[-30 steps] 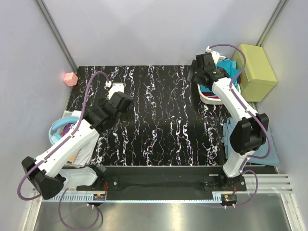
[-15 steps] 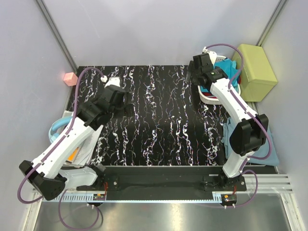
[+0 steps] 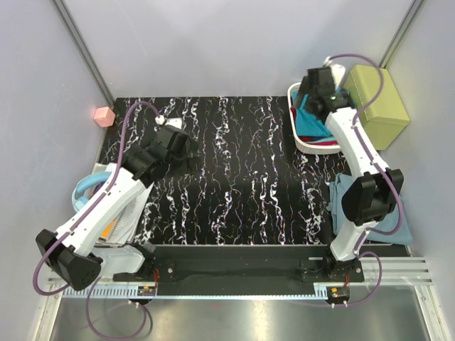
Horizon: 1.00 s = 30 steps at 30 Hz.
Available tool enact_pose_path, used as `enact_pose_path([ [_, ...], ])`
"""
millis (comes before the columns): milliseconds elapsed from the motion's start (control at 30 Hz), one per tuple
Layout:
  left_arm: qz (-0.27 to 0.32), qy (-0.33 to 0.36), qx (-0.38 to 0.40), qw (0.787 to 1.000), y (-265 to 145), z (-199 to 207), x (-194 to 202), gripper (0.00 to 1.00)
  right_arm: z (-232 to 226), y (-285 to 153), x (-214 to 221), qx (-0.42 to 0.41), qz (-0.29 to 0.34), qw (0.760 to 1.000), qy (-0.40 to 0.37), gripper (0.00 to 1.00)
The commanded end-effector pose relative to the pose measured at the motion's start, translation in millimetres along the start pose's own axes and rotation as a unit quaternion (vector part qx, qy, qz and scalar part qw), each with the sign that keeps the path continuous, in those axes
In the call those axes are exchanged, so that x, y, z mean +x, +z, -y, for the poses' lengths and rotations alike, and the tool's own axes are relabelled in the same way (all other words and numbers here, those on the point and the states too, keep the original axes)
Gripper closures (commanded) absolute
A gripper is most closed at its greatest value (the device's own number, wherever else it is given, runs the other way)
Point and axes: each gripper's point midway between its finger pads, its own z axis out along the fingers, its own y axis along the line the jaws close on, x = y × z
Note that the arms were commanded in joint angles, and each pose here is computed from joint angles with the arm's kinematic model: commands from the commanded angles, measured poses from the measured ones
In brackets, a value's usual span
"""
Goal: Fold and stack the t-shirts
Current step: Grab crumpled tshirt from bin with the right arm
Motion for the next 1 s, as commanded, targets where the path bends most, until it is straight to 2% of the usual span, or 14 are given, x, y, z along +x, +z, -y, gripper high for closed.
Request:
enact_pose_path([
  [0, 0.029, 0.016, 0.013, 0.999, -12.2, -10.9, 3.9, 0.01, 11.8, 15.1, -59.4, 0.023, 0.054, 0.998, 0.038, 0.00],
  [200, 0.049, 0.033, -0.013, 0.998, -16.8, -31.8, 12.0, 0.01, 7.5, 73.3, -52.2, 0.045, 0.028, 0.998, 0.033, 0.02],
  [267, 0.048, 0.040, -0.033, 0.998, -14.9, -40.8, 15.8, 0.01, 13.8, 86.0, -42.1, 0.046, 0.007, 0.997, 0.056, 0.09],
  [400, 0.047, 0.037, -0.046, 0.997, -12.5, -46.7, 20.1, 0.01, 26.3, 100.3, -21.1, 0.067, -0.020, 0.996, 0.053, 0.37],
  [567, 0.035, 0.030, -0.050, 0.998, -3.0, -44.8, 25.8, 0.01, 41.7, 100.4, -22.0, 0.080, -0.019, 0.995, 0.056, 0.45],
  [700, 0.032, 0.036, -0.049, 0.998, 1.9, -43.2, 26.4, 0.01, 58.3, 100.6, -13.7, 0.082, -0.029, 0.994, 0.065, 0.46],
  [867, 0.024, 0.040, -0.041, 0.998, 6.5, -37.8, 28.0, 0.01, 64.9, 105.4, 7.9, 0.089, -0.048, 0.993, 0.059, 0.37],
  [967, 0.017, 0.041, -0.039, 0.998, 8.7, -36.1, 30.0, 0.01, 70.5, 112.2, 23.7, 0.101, -0.062, 0.992, 0.053, 0.37],
])
